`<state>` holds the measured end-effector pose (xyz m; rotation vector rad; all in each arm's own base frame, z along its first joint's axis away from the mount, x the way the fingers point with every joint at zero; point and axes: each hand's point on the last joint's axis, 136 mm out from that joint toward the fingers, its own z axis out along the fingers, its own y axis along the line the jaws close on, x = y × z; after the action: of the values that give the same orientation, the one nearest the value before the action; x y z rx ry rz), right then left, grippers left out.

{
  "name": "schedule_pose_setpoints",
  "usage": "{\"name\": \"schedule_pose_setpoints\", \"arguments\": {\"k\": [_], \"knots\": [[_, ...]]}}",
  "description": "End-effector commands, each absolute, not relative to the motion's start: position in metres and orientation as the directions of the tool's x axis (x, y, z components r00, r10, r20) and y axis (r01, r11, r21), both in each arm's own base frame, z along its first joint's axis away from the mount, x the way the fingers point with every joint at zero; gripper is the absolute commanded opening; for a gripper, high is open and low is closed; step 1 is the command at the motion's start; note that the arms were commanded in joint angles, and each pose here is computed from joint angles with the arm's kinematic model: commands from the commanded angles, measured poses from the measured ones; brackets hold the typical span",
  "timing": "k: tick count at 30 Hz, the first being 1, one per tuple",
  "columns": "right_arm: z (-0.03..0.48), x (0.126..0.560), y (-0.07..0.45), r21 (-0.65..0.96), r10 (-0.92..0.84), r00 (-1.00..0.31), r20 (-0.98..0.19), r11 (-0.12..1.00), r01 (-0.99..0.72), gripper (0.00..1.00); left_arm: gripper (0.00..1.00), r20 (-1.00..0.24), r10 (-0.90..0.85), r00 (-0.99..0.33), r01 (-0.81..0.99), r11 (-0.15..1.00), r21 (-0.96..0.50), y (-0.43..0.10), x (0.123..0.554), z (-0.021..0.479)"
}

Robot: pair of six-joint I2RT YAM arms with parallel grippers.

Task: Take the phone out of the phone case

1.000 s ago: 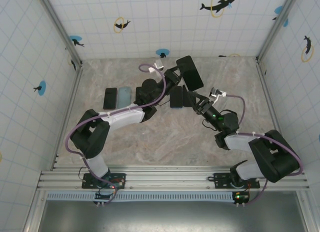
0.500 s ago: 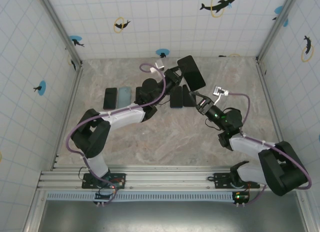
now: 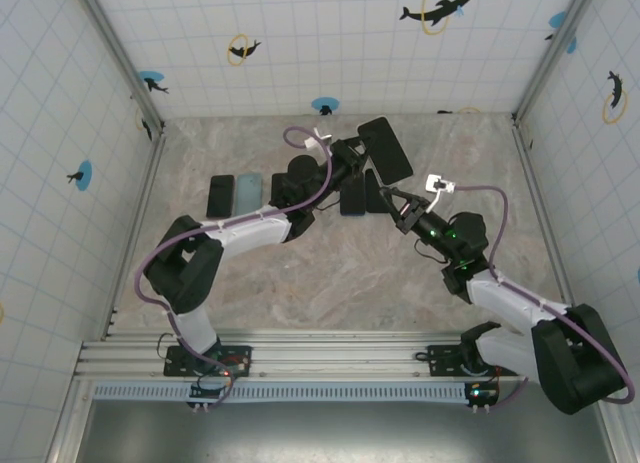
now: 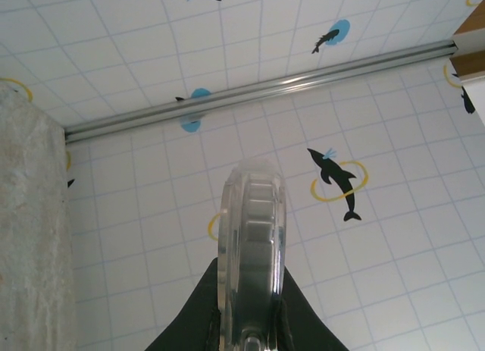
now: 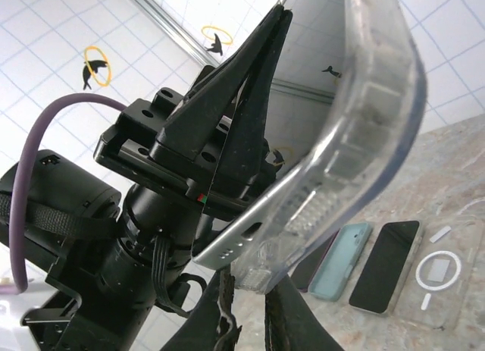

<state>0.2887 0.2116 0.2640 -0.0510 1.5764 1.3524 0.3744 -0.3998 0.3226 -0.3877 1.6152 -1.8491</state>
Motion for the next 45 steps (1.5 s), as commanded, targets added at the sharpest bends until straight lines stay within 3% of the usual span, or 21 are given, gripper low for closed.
{"name": "schedule_pose_setpoints", "arguments": {"k": [1,4,7,11,17,23,31,35,45], "knots": [[0.205,0.316,0.183,0.739,0.534,-0.517,-0.668,0.552,-0.385,0.02,0.00,-0.190,-0.575,-0.796,0.429,-0.314,-0.847,-0.396,0.335,0.433],[0.219,0.314,0.184,0.742,0.547,-0.502,-0.670,0.516,-0.428,0.05,0.00,-0.252,-0.572,-0.780,0.455,-0.243,-0.857,-0.399,0.335,0.427],[0.226,0.312,0.184,0.727,0.525,-0.503,-0.687,0.510,-0.460,0.19,0.00,-0.282,-0.573,-0.770,0.467,-0.205,-0.860,-0.393,0.340,0.415],[0.245,0.301,0.184,0.669,0.461,-0.485,-0.743,0.471,-0.575,0.40,0.00,-0.431,-0.543,-0.721,0.567,-0.104,-0.817,-0.387,0.346,0.412],[0.255,0.282,0.194,0.525,0.250,-0.462,-0.851,0.423,-0.739,0.51,0.00,-0.647,-0.470,-0.601,0.742,-0.028,-0.670,-0.376,0.347,0.421],[0.266,0.283,0.204,0.367,0.065,-0.371,-0.926,0.375,-0.851,0.53,0.00,-0.847,-0.316,-0.429,0.889,0.017,-0.457,-0.369,0.335,0.417],[0.275,0.281,0.221,0.213,-0.064,-0.234,-0.970,0.237,-0.948,0.50,0.00,-0.964,-0.190,-0.186,0.982,-0.008,-0.188,-0.365,0.307,0.421],[0.285,0.279,0.230,0.183,-0.064,-0.193,-0.979,0.141,-0.973,0.45,0.00,-0.977,-0.153,-0.149,0.988,-0.066,-0.140,-0.366,0.294,0.425],[0.288,0.280,0.243,0.142,-0.073,-0.149,-0.986,0.095,-0.985,0.30,0.00,-0.978,-0.115,-0.176,0.978,-0.135,-0.160,-0.369,0.289,0.425]]}}
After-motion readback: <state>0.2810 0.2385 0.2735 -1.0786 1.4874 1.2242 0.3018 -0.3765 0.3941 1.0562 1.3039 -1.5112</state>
